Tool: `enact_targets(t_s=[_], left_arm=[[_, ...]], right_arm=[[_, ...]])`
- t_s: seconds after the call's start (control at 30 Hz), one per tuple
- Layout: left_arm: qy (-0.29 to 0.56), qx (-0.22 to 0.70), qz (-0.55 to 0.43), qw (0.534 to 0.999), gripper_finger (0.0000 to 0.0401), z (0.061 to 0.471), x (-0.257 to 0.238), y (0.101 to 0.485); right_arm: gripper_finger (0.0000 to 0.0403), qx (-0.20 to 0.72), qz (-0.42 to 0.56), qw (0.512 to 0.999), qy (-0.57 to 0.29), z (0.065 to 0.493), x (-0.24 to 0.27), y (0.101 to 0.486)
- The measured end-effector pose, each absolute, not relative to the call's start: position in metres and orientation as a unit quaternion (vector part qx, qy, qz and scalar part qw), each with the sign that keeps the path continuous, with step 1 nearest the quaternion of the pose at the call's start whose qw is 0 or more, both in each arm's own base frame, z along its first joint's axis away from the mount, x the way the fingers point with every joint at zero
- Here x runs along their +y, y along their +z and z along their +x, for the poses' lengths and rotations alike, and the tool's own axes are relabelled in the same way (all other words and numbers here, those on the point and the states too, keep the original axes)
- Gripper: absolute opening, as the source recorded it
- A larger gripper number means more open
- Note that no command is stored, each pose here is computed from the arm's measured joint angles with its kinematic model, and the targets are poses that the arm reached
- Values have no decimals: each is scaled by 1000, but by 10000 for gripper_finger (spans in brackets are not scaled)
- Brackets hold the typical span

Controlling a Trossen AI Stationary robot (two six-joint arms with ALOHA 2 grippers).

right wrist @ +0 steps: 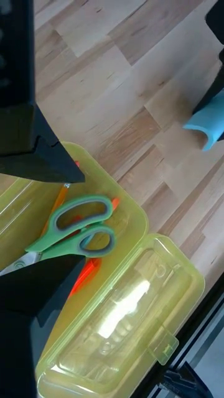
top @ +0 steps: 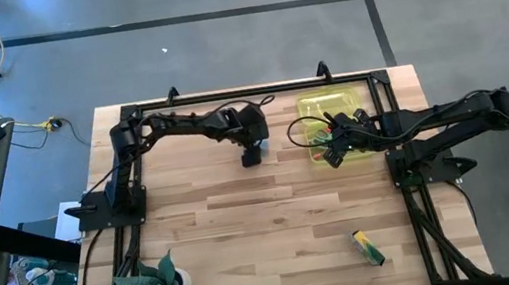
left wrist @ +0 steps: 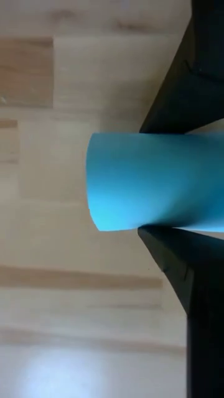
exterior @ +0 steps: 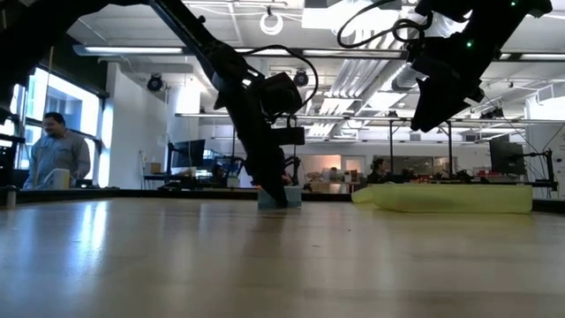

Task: Pack school essentials
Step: Put the blue sticky notes into the yellow storage box

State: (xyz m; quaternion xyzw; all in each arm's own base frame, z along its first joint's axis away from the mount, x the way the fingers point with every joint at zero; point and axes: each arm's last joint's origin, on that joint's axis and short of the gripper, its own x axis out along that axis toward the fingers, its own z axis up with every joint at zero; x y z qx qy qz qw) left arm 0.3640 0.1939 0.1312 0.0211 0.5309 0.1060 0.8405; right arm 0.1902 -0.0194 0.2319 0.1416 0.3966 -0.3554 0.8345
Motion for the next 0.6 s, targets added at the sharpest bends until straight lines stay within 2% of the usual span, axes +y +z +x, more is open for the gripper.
enact_targets(t_s=[0.23,0.6], left_arm=[[81,511,21,856,208,364,190,144],[44,487,15,872,206,361,185,166]], right_arm=[[190,397,142,834,-355,190,-19,232],[190,396,142,835,-355,190,-19,232]])
